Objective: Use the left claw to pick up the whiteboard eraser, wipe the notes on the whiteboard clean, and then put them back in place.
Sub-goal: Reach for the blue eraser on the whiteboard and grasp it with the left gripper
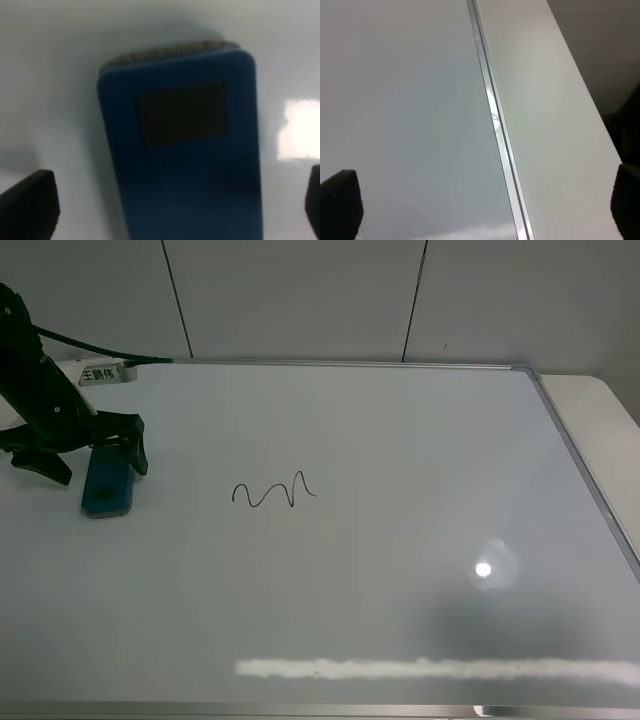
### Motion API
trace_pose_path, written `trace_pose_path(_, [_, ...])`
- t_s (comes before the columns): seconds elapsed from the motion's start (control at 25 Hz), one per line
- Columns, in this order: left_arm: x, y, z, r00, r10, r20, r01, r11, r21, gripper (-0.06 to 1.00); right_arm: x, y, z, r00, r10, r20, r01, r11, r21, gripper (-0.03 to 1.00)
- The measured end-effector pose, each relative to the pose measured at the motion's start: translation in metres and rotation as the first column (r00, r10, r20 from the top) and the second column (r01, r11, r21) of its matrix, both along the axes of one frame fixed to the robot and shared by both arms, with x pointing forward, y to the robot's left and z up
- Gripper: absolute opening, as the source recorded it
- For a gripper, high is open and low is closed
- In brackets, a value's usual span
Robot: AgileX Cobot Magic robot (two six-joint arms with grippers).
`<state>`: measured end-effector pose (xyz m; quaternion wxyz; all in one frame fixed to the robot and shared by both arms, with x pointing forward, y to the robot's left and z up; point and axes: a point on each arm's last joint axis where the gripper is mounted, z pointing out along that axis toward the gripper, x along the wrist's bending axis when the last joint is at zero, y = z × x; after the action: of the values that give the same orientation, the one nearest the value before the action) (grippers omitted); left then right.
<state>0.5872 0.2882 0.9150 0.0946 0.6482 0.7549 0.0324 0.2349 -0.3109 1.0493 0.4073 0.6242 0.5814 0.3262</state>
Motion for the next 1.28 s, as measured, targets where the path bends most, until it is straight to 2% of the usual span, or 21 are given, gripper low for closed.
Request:
trace_pose_path(0.28, [0.0000,-0.0092,-0.0030,0.999,-0.040,-0.004,0.040,0.999,0.013,0.99,0.0000,0.0000,0.0000,1.000,0.000,0.000,0.000,1.000,0.000,0.99])
trace_pose_path(0.88, [0.0019,-0.0057,-0.0070,1.000,0.001,0.000,-0.001,0.999,0.046,0.98,0.0000,0.0000,0.0000,1.000,0.000,0.000,0.000,1.000,0.000,0.99])
trace_pose_path(1.04, [0.0026,-0.0057,-0.0069,1.000,0.011,0.007,-0.012,0.999,0.044,0.86,0.0000,0.0000,0.0000,1.000,0.000,0.000,0.000,1.000,0.000,0.99])
trace_pose_path(1.2, [0.0045,-0.0057,-0.0065,0.999,0.020,0.028,-0.022,0.999,0.041,0.61,0.0000,0.0000,0.0000,1.000,0.000,0.000,0.000,1.000,0.000,0.99])
trace_pose_path(1.24, [0.0046,-0.0055,-0.0064,0.999,0.018,0.029,-0.019,0.999,0.043,0.56,0.0000,0.0000,0.0000,1.000,0.000,0.000,0.000,1.000,0.000,0.99])
trace_pose_path(1.28, [0.0046,-0.0054,-0.0064,0.999,0.016,0.029,-0.017,0.999,0.046,0.56,0.0000,0.0000,0.0000,1.000,0.000,0.000,0.000,1.000,0.000,0.99])
